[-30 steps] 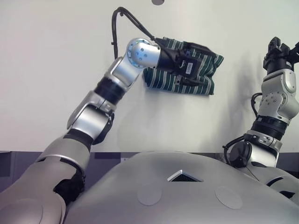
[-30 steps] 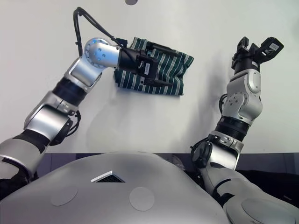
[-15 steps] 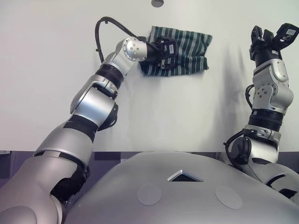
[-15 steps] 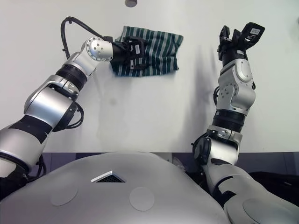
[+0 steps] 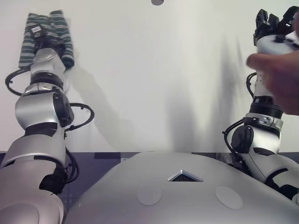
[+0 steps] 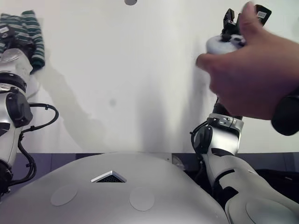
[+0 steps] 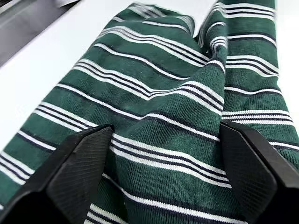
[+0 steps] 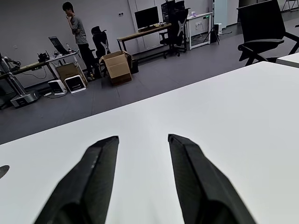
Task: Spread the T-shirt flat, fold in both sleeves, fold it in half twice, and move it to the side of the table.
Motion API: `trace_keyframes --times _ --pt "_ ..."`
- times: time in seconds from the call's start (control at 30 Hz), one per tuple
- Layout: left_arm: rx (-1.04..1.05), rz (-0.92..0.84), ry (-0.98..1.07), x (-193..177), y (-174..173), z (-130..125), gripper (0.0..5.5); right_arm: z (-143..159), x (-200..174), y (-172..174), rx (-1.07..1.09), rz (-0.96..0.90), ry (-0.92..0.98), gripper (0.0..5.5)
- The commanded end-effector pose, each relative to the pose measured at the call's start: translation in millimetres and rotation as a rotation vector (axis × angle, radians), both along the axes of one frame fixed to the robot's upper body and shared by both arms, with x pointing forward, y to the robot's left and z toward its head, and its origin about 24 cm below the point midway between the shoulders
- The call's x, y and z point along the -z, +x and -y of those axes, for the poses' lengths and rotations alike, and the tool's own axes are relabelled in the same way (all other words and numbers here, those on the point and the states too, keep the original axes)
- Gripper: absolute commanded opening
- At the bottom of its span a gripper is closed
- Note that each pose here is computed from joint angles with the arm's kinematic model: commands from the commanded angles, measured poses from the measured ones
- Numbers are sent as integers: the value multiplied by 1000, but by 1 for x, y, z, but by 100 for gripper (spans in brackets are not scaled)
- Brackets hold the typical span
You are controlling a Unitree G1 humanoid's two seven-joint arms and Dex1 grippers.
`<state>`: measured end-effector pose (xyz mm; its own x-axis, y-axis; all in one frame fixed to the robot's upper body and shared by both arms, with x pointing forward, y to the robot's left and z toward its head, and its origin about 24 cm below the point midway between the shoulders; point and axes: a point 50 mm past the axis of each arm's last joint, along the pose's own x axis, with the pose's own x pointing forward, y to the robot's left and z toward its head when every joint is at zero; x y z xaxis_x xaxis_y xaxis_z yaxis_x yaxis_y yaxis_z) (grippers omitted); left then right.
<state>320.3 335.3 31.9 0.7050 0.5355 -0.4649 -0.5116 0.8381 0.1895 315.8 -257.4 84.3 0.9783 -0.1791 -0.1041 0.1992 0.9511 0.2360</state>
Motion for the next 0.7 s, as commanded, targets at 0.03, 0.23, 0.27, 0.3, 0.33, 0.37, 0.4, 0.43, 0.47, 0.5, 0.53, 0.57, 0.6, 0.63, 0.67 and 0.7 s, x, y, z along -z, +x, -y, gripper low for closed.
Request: trace_keyframes --times 0.03,0.23,0.27,0.3,0.33,0.37,0.4,0.43,0.47,0.5,0.53,0.57,0.6,0.63,0.67,0.7 --pt "46 42 -17 -11 15 13 387 -10 -7 3 22 86 -61 199" --pt "397 1089 264 -187 59 114 387 -49 -80 -7 134 539 -464 199" --pt "517 1199 261 -190 40 143 387 -59 -76 -5 98 519 -437 199" --pt "631 1193 225 -170 21 169 387 -68 -65 -4 44 482 -417 199" --pt "711 1128 180 -139 3 187 387 -75 -49 -5 -11 441 -429 199" --pt "752 1020 115 -104 -11 198 387 -79 -30 -9 -56 394 -452 199" --pt "763 925 87 -78 -21 202 387 -81 -14 -13 -82 365 -493 199" --pt "718 847 39 -61 -26 200 387 -82 1 -16 -100 328 -507 199" --pt "670 795 20 -53 -25 195 387 -86 10 -17 -122 310 -513 199" --pt "641 766 21 -52 -23 191 387 -90 14 -16 -140 307 -520 199" --pt "638 752 39 -54 -20 190 387 -95 15 -14 -156 310 -515 199" --pt "646 750 55 -58 -17 190 387 -99 15 -11 -168 315 -521 199" --pt "657 761 75 -62 -16 190 387 -102 16 -9 -175 317 -526 199" --pt "661 784 86 -66 -15 191 387 -102 16 -7 -167 313 -530 199" --pt "666 815 96 -69 -15 193 387 -99 17 -5 -144 301 -540 199" --pt "668 837 104 -72 -15 193 387 -97 17 -4 -128 295 -545 199"
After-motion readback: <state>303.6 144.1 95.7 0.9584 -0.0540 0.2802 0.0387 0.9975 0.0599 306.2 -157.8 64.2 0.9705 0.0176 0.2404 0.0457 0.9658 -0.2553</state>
